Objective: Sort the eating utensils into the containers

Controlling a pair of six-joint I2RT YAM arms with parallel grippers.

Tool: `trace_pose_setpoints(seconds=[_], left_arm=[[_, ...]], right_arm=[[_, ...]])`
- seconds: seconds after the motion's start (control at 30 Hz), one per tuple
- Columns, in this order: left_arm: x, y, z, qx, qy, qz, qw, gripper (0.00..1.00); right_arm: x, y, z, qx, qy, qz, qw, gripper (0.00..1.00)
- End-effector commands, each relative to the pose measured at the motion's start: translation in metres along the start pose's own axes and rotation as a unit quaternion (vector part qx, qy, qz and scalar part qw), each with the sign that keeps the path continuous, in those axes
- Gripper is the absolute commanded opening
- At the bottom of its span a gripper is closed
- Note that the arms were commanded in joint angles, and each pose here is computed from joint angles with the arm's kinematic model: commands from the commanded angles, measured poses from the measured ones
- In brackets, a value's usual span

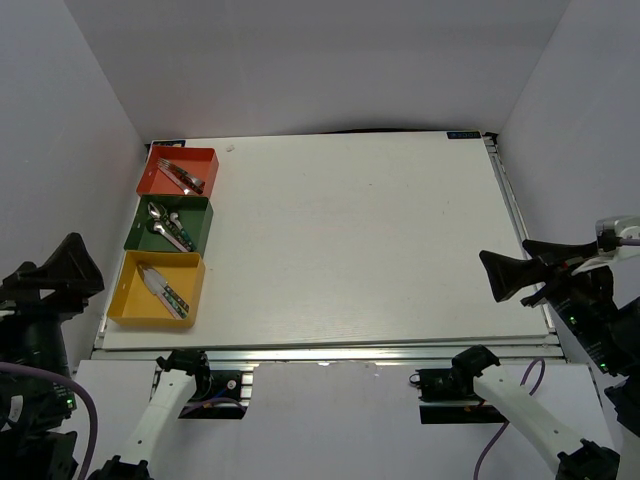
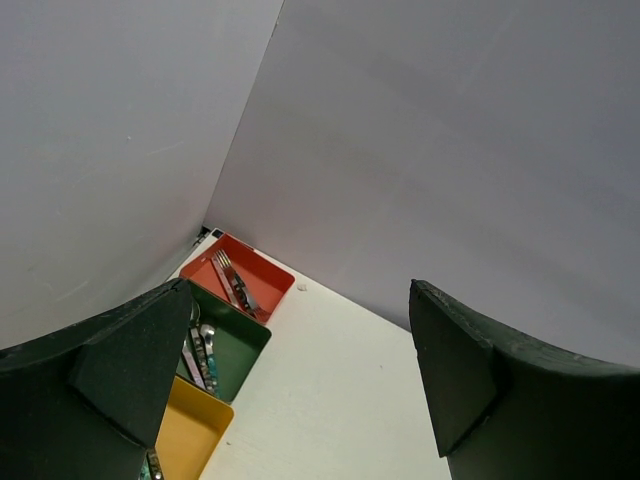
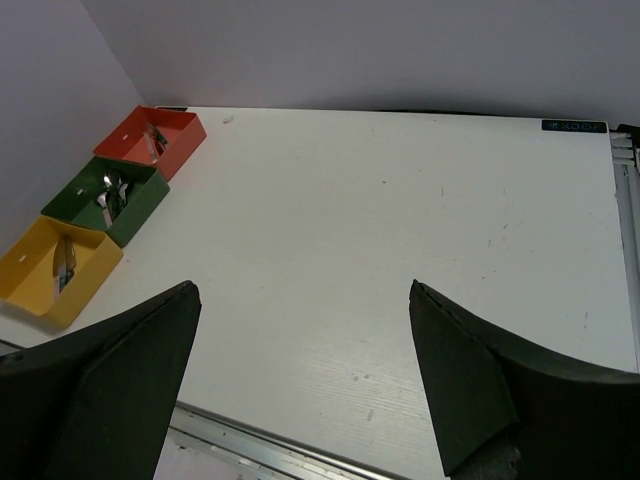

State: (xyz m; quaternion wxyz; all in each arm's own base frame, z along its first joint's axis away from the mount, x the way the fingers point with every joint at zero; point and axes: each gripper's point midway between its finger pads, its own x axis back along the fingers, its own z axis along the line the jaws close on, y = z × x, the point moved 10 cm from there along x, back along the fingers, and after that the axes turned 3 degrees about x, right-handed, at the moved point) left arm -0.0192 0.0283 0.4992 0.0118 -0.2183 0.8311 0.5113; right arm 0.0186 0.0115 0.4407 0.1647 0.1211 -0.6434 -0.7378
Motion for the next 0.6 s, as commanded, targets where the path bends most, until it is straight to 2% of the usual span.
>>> trace_pose_setpoints(seconds=[0.0,0.57], left_arm=[[-0.009,-0.006,-0.004,-0.006,0.0,0.012,1.0,0.98],[-0.018,-0.025,0.001,-0.025,0.019,0.029,0.999,0.98]], right_arm=[[0.001,0.003,-0.002,0.003,-0.006,-0.024,1.0,0.89],[-0.018,-0.016,-0.001,0.003,-0.004,0.002,1.0,0.89]])
